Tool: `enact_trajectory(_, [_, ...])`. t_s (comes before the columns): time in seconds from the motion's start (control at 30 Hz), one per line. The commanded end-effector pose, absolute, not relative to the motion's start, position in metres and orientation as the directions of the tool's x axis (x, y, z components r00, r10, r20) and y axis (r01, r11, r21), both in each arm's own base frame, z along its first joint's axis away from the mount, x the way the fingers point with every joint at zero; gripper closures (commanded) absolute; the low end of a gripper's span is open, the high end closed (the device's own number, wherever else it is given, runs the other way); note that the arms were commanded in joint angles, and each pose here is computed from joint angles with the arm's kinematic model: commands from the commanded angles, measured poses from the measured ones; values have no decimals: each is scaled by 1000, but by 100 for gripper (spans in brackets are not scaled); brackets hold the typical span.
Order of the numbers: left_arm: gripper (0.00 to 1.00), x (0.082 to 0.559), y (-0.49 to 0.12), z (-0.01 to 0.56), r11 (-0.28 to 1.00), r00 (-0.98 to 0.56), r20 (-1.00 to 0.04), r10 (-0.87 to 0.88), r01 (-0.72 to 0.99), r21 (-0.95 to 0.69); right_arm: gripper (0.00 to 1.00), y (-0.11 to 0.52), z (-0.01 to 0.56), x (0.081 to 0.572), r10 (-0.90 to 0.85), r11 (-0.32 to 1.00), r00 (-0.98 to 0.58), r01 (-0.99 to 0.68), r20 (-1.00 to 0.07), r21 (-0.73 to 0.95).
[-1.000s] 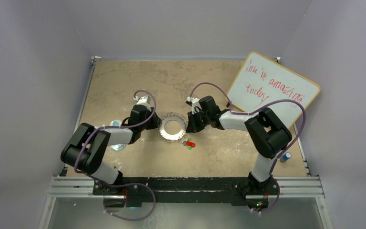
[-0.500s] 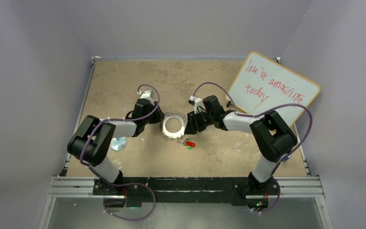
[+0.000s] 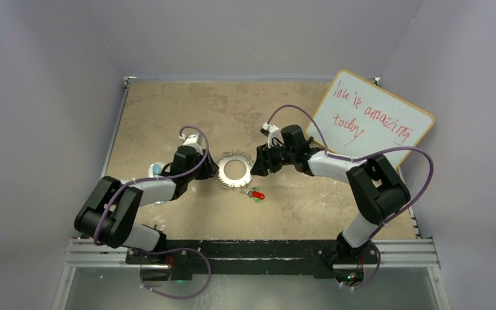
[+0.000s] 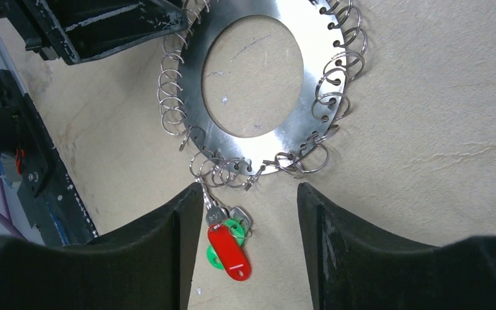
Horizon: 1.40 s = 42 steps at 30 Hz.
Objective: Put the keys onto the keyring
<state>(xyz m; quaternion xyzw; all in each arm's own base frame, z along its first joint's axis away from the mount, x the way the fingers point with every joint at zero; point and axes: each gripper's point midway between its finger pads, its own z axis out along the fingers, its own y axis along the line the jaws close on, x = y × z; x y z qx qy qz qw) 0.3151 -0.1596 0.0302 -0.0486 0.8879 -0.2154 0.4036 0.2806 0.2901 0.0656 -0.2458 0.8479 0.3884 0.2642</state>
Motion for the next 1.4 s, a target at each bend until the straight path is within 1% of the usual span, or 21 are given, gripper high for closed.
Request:
enact_trajectory(0.0, [59,310,-172,45,856,-645,-704,-298,147,-496,46,295,74,281,-214,547,-710,-656,-671,520])
enact_trajectory(0.1, [60,310,-174,47,848,-642,-705,-302,156,-506,57,295,68,280,-216,554,-728,-640,-651,532])
enact_trajectory(0.17, [59,312,-175,49,845,-639,-707,-303,162,-509,62,296,63,277,-224,562,-740,-630,-635,536])
enact_trajectory(0.3, [60,315,-177,53,843,-633,-714,-300,175,-509,64,298,53,276,-230,574,-761,-610,-607,546])
enact_trajectory(0.5, [60,318,-179,58,841,-625,-723,-296,188,-507,63,304,43,274,-236,566,-783,-592,-576,574])
enact_trajectory(0.63, [60,318,-180,59,839,-624,-724,-294,194,-508,66,314,44,270,-246,524,-784,-602,-570,602])
enact_trajectory(0.73, [60,318,-180,59,841,-624,-725,-291,195,-505,69,325,57,266,-251,462,-764,-634,-594,620])
enact_trajectory(0.83, [60,319,-180,60,841,-622,-728,-288,199,-503,69,330,67,262,-250,410,-750,-655,-613,634])
enact_trajectory(0.93, [61,319,-180,61,842,-621,-730,-284,203,-500,68,329,73,261,-250,405,-741,-665,-624,628])
enact_trajectory(1.17, [61,318,-183,62,836,-624,-732,-274,222,-502,58,318,83,270,-236,472,-703,-686,-670,554])
enact_trajectory(1.37, [61,317,-189,76,810,-602,-749,-275,275,-518,50,310,88,279,-196,521,-700,-668,-687,532])
